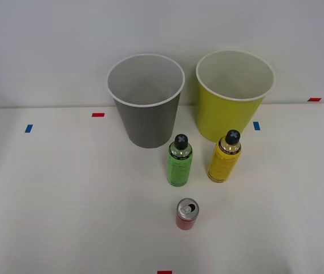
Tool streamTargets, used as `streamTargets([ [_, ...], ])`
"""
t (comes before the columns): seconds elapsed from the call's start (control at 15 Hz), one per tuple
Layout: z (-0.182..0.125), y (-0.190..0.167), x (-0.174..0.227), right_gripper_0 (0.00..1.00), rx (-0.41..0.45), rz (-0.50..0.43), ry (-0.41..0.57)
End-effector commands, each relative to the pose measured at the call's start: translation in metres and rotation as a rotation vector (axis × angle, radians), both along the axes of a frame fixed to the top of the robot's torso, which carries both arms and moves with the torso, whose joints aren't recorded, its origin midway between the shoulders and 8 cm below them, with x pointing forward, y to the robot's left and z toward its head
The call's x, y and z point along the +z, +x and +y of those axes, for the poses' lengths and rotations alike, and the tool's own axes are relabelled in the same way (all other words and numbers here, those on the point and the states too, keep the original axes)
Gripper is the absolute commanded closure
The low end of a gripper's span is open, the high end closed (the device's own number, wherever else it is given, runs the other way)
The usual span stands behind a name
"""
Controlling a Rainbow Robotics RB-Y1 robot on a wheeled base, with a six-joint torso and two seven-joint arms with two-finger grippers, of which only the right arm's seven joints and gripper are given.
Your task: Put cans in the gray bin, plastic bottles in the light green bin
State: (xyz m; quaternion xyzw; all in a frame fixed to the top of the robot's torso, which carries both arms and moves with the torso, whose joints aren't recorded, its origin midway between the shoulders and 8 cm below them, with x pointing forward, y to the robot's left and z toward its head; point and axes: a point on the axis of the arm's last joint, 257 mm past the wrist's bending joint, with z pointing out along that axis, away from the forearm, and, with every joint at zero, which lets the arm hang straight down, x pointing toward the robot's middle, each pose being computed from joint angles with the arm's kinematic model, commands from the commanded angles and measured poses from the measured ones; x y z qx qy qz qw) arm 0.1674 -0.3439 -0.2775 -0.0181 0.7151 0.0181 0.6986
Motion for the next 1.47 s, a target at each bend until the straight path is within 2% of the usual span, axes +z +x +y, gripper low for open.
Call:
streamTargets([
  [0.07, 0.004, -0.001, -0.004, 0.0, -0.012, 0.004, 0.003],
  [0.4, 0.002, -0.014, -0.01, 0.0, -0.035, 0.035, 0.031],
  [0.73, 0.017, -0.017, -0.018, 0.0, -0.01, 0.055, 0.009],
  [1.47, 0.021, -0.017, -0.019, 0.0, 0.0, 0.057, -0.006],
])
